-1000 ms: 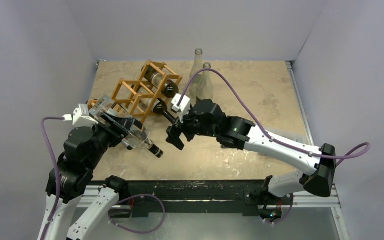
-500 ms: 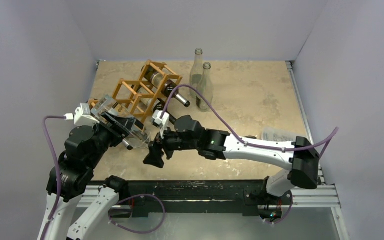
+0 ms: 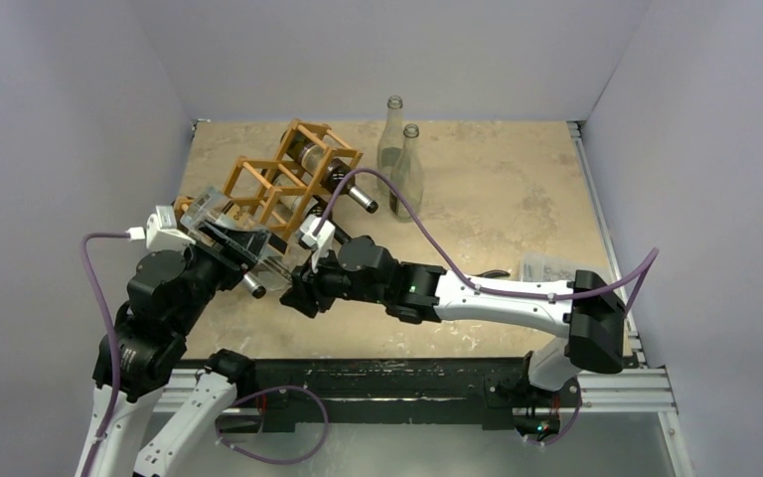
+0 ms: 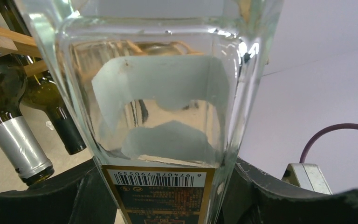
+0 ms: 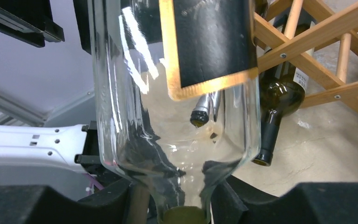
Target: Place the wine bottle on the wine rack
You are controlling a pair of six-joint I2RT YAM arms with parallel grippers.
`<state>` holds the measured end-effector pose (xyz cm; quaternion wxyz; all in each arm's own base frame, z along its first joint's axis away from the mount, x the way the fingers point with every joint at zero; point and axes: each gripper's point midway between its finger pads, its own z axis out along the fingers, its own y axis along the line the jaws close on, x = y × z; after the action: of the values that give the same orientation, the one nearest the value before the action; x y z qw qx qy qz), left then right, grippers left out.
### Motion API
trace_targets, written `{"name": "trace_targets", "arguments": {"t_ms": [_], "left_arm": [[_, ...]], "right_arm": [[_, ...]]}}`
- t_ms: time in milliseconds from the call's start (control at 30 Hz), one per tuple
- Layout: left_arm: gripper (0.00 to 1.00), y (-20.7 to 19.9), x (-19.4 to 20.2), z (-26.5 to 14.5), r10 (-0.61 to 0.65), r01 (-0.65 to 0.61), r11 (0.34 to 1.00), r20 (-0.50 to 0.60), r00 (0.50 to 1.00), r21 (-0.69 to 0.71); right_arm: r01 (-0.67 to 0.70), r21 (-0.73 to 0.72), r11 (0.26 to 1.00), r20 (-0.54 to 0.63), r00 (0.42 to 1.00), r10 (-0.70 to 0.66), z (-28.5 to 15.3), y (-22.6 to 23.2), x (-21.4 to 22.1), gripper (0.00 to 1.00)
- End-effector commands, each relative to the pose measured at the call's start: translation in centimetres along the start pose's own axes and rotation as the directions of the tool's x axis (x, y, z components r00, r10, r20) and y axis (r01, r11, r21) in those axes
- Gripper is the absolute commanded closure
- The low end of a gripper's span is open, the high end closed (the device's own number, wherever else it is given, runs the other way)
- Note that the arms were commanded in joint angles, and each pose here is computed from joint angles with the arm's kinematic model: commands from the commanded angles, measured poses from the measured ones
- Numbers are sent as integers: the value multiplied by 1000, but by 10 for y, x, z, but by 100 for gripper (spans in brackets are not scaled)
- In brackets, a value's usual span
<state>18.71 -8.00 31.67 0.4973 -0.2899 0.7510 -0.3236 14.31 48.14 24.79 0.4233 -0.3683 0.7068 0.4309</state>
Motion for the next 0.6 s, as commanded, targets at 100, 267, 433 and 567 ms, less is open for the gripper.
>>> {"name": "trace_targets", "arguments": {"t_ms": [100,267,433,567], "left_arm": [[100,-34,-13,-4,-117,110,982,38,992,151],[98,-40,-11,-5,-116,112,979,17,993,171],[74,-38,-9,-3,-119,118,983,-2,993,142],[39,-39,-8,-8,-101,103,985,-20,995,135]], "right_arm": [[-81,-24,996,289,954,85,-19,11,-80,84],[-44,-26,999,251,967,49,-14,14,-78,100],[-78,-50,996,266,960,89,-21,16,-75,100],[-144,-55,988,291,944,154,-29,14,-77,100]]}}
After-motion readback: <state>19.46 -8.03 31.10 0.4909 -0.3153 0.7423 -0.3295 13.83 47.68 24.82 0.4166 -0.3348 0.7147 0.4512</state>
